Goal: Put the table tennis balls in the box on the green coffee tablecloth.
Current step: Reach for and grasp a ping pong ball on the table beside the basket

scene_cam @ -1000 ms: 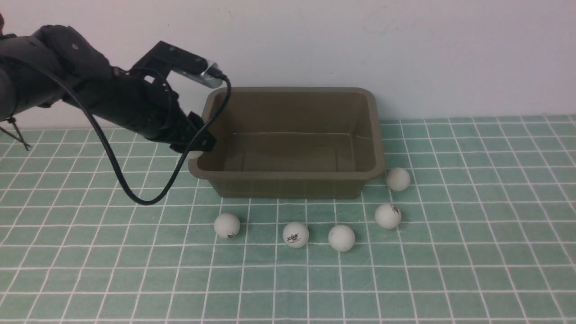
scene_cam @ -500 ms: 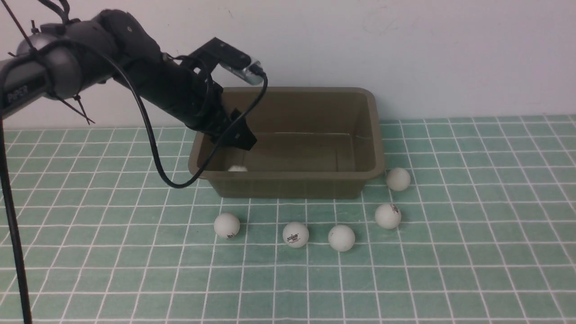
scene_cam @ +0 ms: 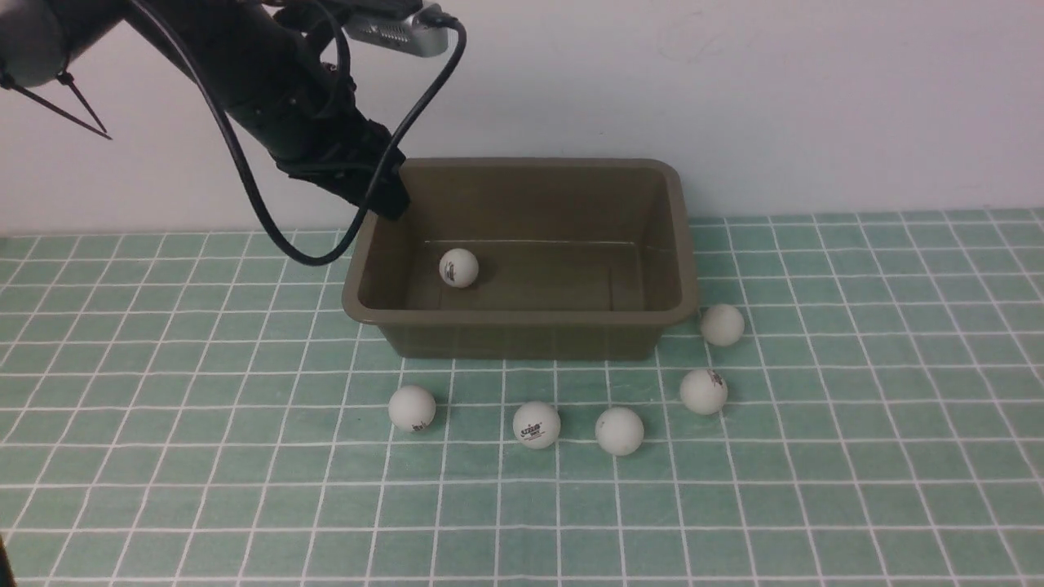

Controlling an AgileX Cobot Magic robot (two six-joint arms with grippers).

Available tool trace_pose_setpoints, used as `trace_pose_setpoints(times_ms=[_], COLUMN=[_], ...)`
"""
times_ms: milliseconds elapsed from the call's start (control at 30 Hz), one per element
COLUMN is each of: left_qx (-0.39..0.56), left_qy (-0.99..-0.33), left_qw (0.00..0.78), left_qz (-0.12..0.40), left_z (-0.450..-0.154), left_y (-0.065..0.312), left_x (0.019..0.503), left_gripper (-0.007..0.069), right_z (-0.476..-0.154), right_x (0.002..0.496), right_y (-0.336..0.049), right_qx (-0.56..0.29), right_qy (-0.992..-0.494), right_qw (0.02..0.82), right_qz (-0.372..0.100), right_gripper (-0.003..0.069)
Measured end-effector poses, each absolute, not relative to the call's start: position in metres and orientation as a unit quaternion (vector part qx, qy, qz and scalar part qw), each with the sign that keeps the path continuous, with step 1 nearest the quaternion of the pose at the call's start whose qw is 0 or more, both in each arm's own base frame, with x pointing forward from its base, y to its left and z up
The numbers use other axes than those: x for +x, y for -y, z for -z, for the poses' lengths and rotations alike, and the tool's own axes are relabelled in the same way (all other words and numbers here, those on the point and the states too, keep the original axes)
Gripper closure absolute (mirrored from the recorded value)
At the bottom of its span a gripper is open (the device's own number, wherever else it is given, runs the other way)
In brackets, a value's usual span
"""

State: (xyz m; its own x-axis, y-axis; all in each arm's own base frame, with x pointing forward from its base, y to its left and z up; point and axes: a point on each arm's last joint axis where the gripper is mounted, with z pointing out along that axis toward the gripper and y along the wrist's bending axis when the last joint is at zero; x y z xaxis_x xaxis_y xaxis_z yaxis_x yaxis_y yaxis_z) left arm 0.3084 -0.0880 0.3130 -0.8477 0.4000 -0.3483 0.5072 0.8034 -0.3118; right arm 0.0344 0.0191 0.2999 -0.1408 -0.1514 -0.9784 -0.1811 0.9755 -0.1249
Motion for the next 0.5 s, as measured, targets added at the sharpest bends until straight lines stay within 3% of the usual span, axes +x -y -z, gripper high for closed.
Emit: trace_pose_setpoints(times_ms=[100, 267, 367, 500], left_qx=[0.238, 0.192, 0.173, 0.177], left_qy=[-0.936, -0.937, -0.938, -0.927], left_qw=[0.12, 0.095, 0.125, 0.201], left_qz=[0.231, 0.275, 0.272, 0.261], left_z=[-0.307, -0.26, -0.237, -0.235], left_y=[0.088, 0.09, 0.089, 0.088], left_x=[0.279, 0.249, 0.247, 0.258], left_gripper=[0.0536, 0.0536, 0.0519, 0.0449], right_z=[-0.3, -0.301, -0.301, -0.301], right_x=[0.034, 0.035, 0.035, 0.035], right_y=[-0.019, -0.019, -0.019, -0.018], right_qx=[-0.11, -0.109, -0.107, -0.107], right_qy=[-0.755, -0.753, -0.75, -0.75], right_qw=[0.646, 0.649, 0.652, 0.653], right_qz=[-0.011, -0.01, -0.009, -0.009], right_gripper=[0.047, 0.047, 0.047, 0.047])
